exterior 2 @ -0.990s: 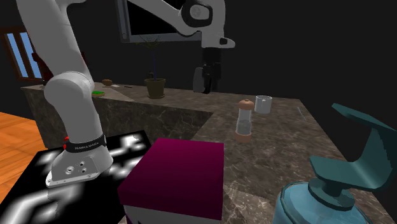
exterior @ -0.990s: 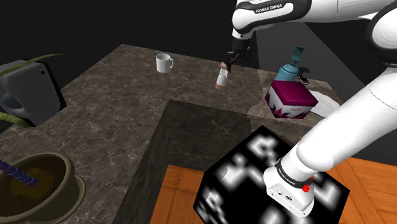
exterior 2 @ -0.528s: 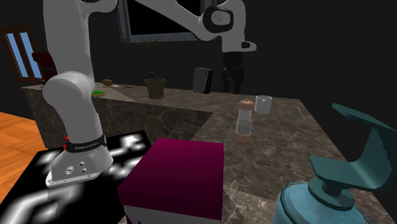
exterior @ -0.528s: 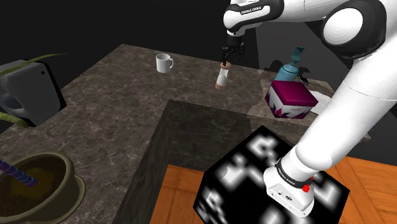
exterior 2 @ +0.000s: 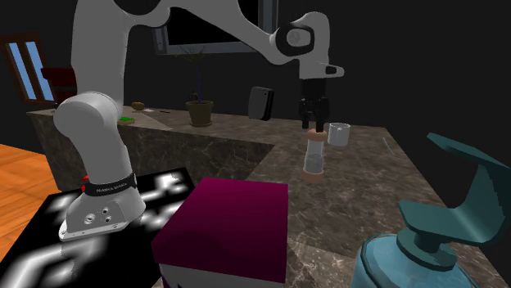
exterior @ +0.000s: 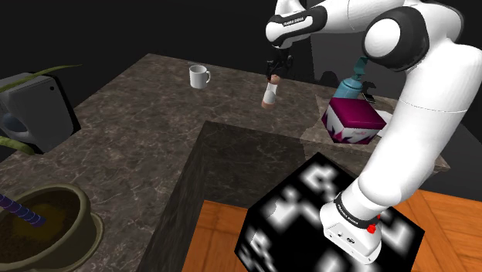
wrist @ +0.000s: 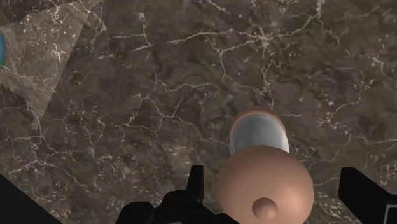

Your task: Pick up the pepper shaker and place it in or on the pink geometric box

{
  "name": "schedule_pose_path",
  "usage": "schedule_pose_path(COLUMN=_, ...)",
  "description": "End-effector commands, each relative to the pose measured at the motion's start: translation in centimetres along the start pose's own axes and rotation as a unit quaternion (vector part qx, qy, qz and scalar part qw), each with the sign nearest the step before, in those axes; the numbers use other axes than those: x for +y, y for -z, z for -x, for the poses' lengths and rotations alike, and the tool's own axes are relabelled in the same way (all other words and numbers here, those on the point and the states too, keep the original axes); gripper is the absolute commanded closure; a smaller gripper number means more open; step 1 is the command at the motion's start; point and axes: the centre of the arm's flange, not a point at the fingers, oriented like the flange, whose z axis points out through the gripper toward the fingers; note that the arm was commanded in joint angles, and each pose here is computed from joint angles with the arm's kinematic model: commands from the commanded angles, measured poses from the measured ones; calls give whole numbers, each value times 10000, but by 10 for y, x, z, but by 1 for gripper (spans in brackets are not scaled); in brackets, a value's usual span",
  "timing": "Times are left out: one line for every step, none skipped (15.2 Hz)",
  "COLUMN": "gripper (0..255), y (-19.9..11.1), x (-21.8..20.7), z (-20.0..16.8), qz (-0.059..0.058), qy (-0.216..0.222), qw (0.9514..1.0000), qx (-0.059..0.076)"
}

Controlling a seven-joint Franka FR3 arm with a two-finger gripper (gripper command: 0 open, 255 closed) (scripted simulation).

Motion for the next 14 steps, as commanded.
schedule_pose_path(gripper=0, y=-11, x=0, z=0, qz=1, qy=-1, qw=10000, qx=4)
schedule_pose_path(gripper=0, y=-16, x=0, z=0, qz=1, qy=-1, qw=10000, qx=4)
schedule_pose_path(gripper=0, y=-19, x=0, z=0, qz=1, qy=-1, qw=10000, qx=4)
schedule_pose_path(gripper=0, y=-19, x=0, z=0, qz=1, qy=-1, qw=10000, qx=4)
schedule_pose_path(gripper=0, y=-19, x=0, z=0, qz=1, qy=-1, qw=10000, qx=4)
schedule_pose_path(gripper=0, y=-19, x=0, z=0, qz=1, qy=-1, qw=10000, qx=4)
schedule_pose_path(gripper=0, y=-19, x=0, z=0, qz=1, qy=-1, qw=10000, qx=4)
schedule_pose_path(gripper=0, y=-19, x=0, z=0, qz=1, qy=-1, qw=10000, qx=4)
schedule_pose_path(gripper=0, y=-19, x=0, z=0, qz=1, qy=-1, qw=10000, qx=4)
schedule_pose_path(gripper=0, y=-19, x=0, z=0, qz=1, qy=-1, qw=10000, qx=4)
schedule_pose_path(gripper=255, y=-19, x=0, z=0, qz=1, qy=-1, qw=10000, qx=4)
schedule_pose_path(gripper=255, y=-19, x=0, z=0, qz=1, qy=-1, qw=10000, qx=4)
schedule_pose_path(gripper=255, y=-19, x=0, z=0, qz=1, qy=-1, qw=10000, qx=4)
schedule_pose_path(gripper=255, y=-19, x=0, z=0, qz=1, qy=0, qw=10000, qx=4)
